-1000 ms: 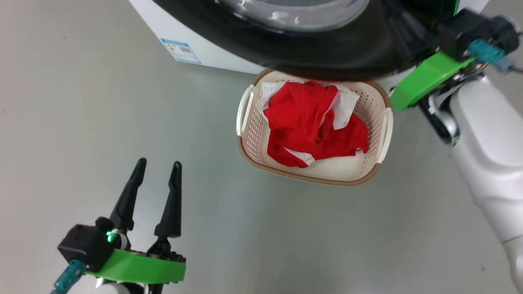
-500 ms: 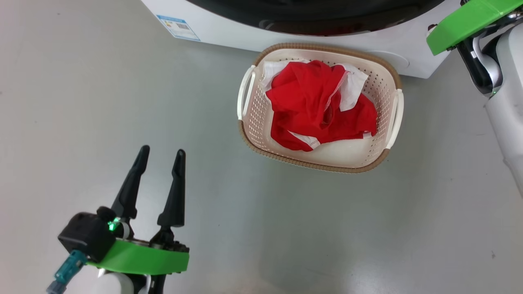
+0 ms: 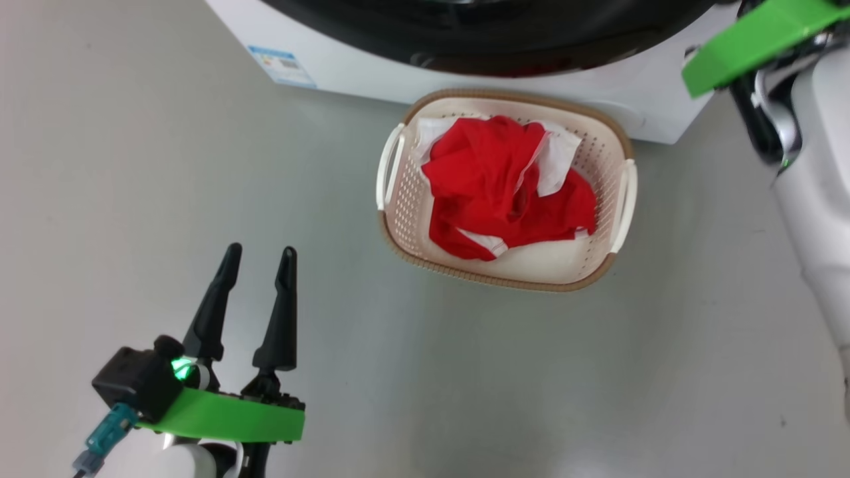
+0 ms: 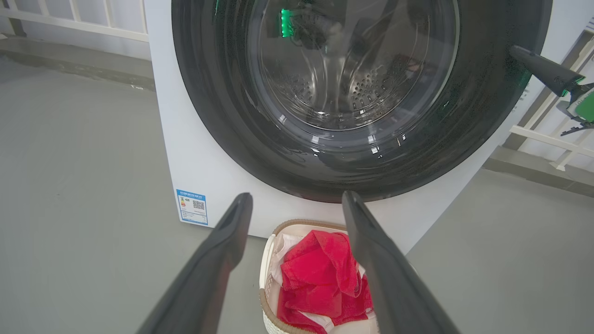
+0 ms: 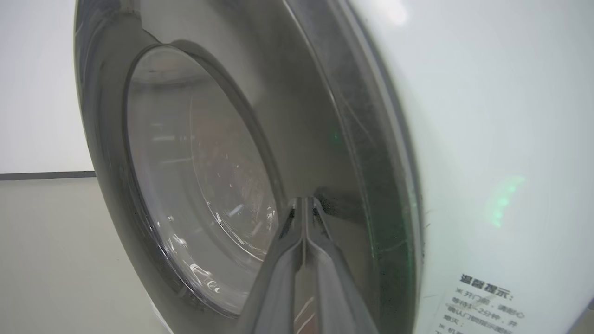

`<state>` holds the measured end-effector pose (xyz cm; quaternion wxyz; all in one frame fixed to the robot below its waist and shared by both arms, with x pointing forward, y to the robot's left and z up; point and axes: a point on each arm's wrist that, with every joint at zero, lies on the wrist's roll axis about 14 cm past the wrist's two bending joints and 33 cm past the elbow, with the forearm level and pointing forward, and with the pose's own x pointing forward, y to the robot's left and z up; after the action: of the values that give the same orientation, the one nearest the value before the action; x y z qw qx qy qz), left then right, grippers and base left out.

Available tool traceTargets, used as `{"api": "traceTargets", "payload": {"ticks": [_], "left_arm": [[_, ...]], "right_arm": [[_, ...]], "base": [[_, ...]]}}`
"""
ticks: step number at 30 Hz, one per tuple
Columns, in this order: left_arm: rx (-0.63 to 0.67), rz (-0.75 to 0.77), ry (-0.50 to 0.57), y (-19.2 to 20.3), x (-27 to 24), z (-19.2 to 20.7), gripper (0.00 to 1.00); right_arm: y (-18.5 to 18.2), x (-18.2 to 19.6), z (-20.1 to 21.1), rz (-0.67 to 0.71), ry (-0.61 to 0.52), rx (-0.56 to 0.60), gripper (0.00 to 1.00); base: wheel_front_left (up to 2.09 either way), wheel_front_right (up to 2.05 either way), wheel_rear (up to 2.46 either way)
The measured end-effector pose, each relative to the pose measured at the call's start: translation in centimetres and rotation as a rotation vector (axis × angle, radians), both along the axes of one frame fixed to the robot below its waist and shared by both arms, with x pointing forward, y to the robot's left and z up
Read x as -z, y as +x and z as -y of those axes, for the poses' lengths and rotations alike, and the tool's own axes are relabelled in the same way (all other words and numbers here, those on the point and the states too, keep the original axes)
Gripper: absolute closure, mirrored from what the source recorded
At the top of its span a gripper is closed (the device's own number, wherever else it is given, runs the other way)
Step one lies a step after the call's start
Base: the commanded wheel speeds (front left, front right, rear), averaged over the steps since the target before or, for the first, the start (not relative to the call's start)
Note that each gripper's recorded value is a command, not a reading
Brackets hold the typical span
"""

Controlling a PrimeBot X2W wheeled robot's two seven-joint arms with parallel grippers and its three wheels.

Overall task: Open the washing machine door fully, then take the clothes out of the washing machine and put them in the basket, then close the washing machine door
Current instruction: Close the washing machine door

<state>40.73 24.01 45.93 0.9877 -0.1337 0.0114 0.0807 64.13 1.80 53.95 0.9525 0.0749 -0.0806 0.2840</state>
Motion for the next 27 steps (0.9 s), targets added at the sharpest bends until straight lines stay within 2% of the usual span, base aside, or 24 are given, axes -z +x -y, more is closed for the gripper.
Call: {"api": "traceTargets", "payload": {"ticks": [7, 16, 27], "left_arm": [[0.018, 0.034, -0.022, 0.4, -0.9, 0.7, 0.00], [0.040, 0.072, -0.042, 0.9, -2.1, 1.7, 0.00], [0.112, 0.120, -0.040, 1.1, -3.9, 4.4, 0.00]], "right_arm": [[-2.8, 2.0, 1.6, -0.083, 0.022, 0.030, 0.00], [-6.2, 1.2, 6.4, -0.086, 0.078, 0.140, 0.00], [-12.3, 0.4, 12.6, -0.059, 0.067, 0.272, 0.00]], "base": [[0.00, 0.00, 0.00], [0.00, 0.00, 0.00], [0.00, 0.00, 0.00]]}}
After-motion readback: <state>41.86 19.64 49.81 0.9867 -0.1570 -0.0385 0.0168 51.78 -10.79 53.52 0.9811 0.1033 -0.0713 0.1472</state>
